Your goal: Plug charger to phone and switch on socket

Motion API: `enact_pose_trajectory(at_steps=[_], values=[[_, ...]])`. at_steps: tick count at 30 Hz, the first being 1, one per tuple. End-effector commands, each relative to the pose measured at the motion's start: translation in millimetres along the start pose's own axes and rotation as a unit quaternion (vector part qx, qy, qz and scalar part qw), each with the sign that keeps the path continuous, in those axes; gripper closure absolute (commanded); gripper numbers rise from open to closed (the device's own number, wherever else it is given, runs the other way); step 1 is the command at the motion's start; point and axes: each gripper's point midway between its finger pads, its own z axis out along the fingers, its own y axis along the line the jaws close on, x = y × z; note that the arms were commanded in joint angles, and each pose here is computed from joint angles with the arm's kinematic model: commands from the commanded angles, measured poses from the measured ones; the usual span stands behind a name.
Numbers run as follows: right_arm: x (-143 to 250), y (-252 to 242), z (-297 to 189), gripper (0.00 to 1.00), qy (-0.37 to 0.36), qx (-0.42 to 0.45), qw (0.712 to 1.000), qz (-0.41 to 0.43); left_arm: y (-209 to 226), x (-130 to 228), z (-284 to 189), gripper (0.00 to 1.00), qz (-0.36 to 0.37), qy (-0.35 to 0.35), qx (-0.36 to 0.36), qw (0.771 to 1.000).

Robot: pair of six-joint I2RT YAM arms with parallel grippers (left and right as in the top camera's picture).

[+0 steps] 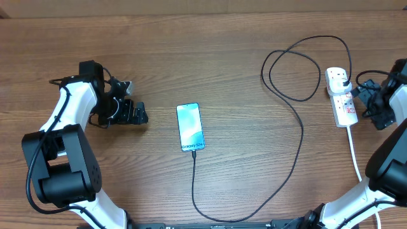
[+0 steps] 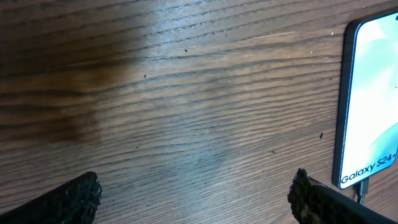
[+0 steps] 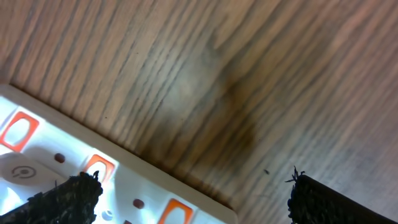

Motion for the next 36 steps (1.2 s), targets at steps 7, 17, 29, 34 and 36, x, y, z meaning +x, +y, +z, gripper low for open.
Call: enact_pose_trajectory(at_steps=[7, 17, 29, 34, 36], values=[[5, 5, 17, 0.00, 0.009, -0.011, 1.000, -0.003, -3, -3, -2, 0.00, 0.003, -0.005, -0.001, 1.000], [21, 6, 35, 0.00, 0.037, -0.001, 0.999, -0.013, -3, -3, -2, 0.00, 0.003, -0.005, -0.001, 1.000], [52, 30, 32, 0.00, 0.072, -0.014, 0.994, -0.085, -3, -3, -2, 0.00, 0.003, -0.005, -0.001, 1.000], [61, 27, 31, 0.00, 0.086, -0.003, 0.992, -0.090, -3, -3, -2, 0.00, 0.003, -0.005, -0.001, 1.000], [63, 26, 31, 0.00, 0.091, 0.000, 0.992, -0.090, -3, -3, -2, 0.00, 0.003, -0.005, -0.001, 1.000]])
